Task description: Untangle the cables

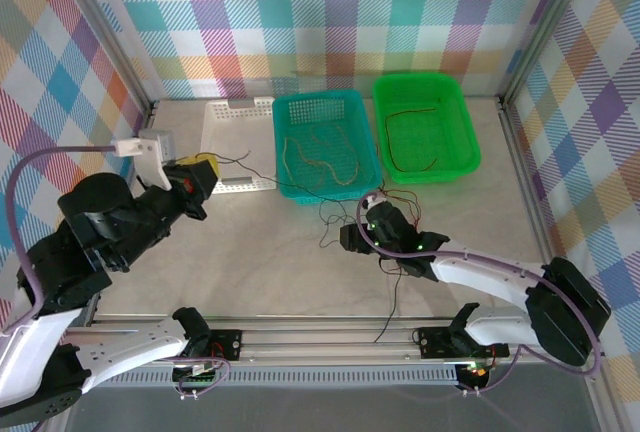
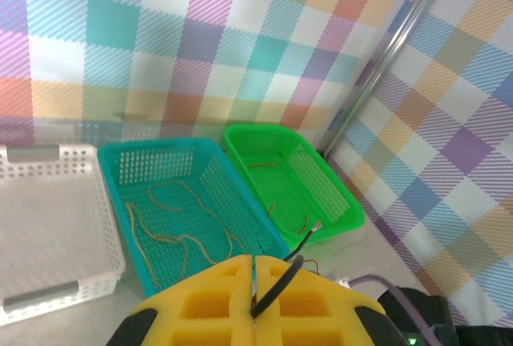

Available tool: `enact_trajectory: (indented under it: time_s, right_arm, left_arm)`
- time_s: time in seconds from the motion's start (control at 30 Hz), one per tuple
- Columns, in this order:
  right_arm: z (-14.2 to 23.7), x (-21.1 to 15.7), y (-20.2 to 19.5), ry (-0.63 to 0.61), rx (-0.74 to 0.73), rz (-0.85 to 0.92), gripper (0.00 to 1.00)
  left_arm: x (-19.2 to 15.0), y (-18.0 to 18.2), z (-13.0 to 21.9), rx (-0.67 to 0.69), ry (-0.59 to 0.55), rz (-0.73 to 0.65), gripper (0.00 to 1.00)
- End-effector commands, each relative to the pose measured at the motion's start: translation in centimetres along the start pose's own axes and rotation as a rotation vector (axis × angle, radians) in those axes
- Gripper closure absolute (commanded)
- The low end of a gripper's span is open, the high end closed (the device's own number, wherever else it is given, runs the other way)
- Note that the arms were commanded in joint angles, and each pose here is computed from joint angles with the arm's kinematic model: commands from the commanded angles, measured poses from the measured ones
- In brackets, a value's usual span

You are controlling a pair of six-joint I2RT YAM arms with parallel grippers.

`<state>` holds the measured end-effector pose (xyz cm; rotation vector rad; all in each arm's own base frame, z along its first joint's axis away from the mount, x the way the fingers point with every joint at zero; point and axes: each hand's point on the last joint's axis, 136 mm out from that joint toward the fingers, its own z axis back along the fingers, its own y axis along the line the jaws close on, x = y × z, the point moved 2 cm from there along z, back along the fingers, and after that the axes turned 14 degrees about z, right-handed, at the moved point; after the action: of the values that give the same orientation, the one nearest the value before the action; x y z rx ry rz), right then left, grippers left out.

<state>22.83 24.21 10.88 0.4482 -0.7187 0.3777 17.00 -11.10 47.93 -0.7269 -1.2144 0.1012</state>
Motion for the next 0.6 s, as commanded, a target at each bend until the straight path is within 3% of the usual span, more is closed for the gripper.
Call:
enact_trajectory:
  time_s: [0.0,0.13,0.23,0.33,0.43,0.53,0.57]
  right_arm:
    - [-1.1,0.0,0.3,-0.025,0.026,0.012,0.47]
    - [-2.0,-0.4,0.2,-0.033,0.028,-0.002,0.6]
    - [-2.0,-0.1,-0.2,-0.058,0.009,-0.014,0.81]
    - [-1.2,-0.2,-1.1,-0.065,-0.042,-0.024,0.85]
    - [0.6,0.4,-1.0,-0.132,-0.02,0.001,0.75]
    - [3.2,1.7,-0.8,-0.224,0.007,0.036,0.4]
    - [3.8,2.1,-1.0,-0.24,0.0,0.04,0.33]
  left_arm:
    - [2.4,0.0,1.7,0.011,-0.066,-0.027,1.0]
    - [3.3,-0.1,2.8,0.002,-0.086,-0.019,1.0]
    - [3.8,0.0,3.4,0.006,-0.102,-0.014,1.0]
    - [4.4,0.3,4.2,0.019,-0.122,-0.019,1.0]
    - [4.5,0.5,4.6,0.024,-0.12,-0.021,1.0]
    - [4.2,0.7,4.5,0.04,-0.108,-0.029,1.0]
    - [4.1,0.7,4.4,0.043,-0.101,-0.033,1.0]
